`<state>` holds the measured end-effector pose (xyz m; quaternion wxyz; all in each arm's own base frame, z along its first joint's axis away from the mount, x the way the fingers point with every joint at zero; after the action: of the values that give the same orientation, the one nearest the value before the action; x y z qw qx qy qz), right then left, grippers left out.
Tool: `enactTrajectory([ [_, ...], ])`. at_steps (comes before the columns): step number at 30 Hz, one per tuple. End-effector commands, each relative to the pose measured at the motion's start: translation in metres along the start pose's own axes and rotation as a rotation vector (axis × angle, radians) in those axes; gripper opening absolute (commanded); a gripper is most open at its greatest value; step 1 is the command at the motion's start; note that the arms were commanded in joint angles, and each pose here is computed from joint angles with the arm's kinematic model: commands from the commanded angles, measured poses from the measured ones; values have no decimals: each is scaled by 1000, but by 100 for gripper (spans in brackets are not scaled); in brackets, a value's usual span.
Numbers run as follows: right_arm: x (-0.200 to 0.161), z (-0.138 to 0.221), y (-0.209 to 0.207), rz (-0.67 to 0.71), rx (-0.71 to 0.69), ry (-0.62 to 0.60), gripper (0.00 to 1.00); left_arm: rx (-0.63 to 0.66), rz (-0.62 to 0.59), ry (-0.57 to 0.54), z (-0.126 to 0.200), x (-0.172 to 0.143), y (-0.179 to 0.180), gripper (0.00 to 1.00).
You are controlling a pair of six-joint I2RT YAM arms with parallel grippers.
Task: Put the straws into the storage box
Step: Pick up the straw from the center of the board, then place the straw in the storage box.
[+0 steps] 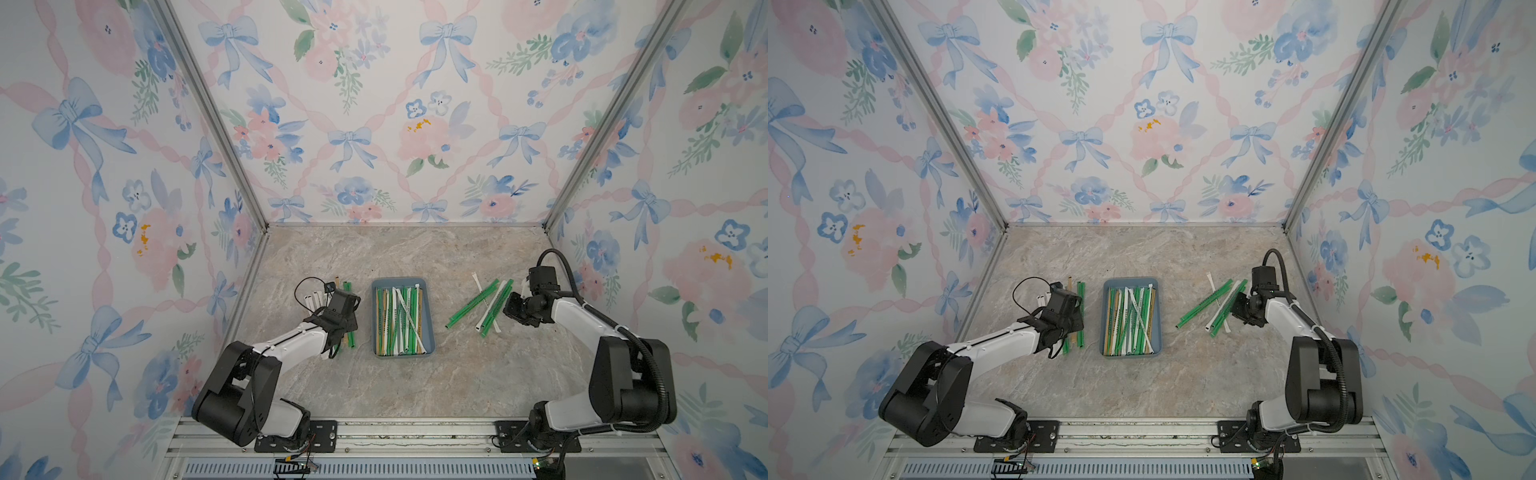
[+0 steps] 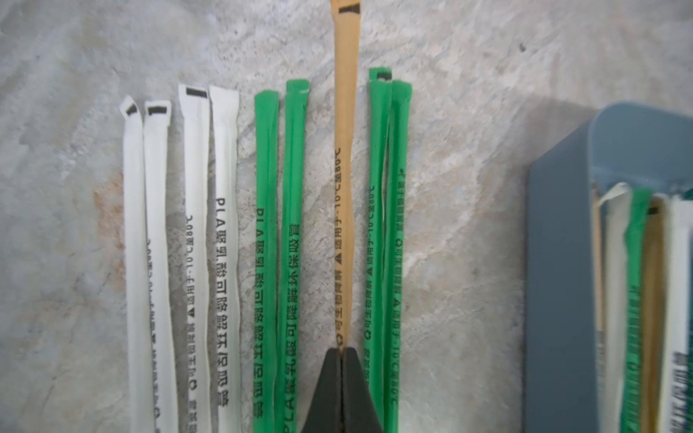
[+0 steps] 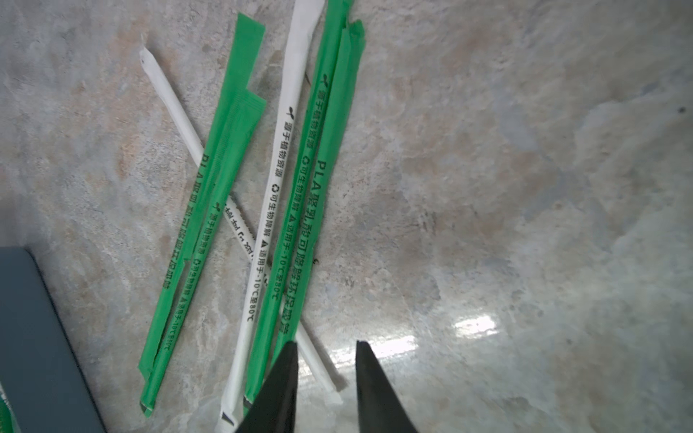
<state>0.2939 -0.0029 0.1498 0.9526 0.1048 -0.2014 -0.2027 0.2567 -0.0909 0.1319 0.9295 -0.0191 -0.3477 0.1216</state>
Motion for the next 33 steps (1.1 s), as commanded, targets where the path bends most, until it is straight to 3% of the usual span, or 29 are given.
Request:
enactTrajectory([
  [1, 13, -3, 12, -9, 57, -16, 28, -27, 5, -4, 8, -3, -1, 0],
  [10, 41, -15, 47, 85, 93, -17, 28, -146, 14, -35, 30, -3, -31, 0],
  [14, 52, -33, 59, 162, 34, 64, 28, -196, 14, -23, 35, -6, -50, 0],
  [18, 54, -45, 62, 127, 29, 121, 29, -216, 16, -20, 39, -11, -61, 0],
  [33, 46, -57, 71, 98, 54, 132, 28, -266, -55, 21, 37, -24, -105, 0],
])
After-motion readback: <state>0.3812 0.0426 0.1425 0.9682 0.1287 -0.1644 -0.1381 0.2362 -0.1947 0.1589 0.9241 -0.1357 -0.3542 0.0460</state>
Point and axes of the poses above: each gripper's point midway between its finger pads, its own z axis back along the fingers, its own y axis along the line the jaws close on, x = y × z, the point moved 10 cm from there along z, back along the fingers
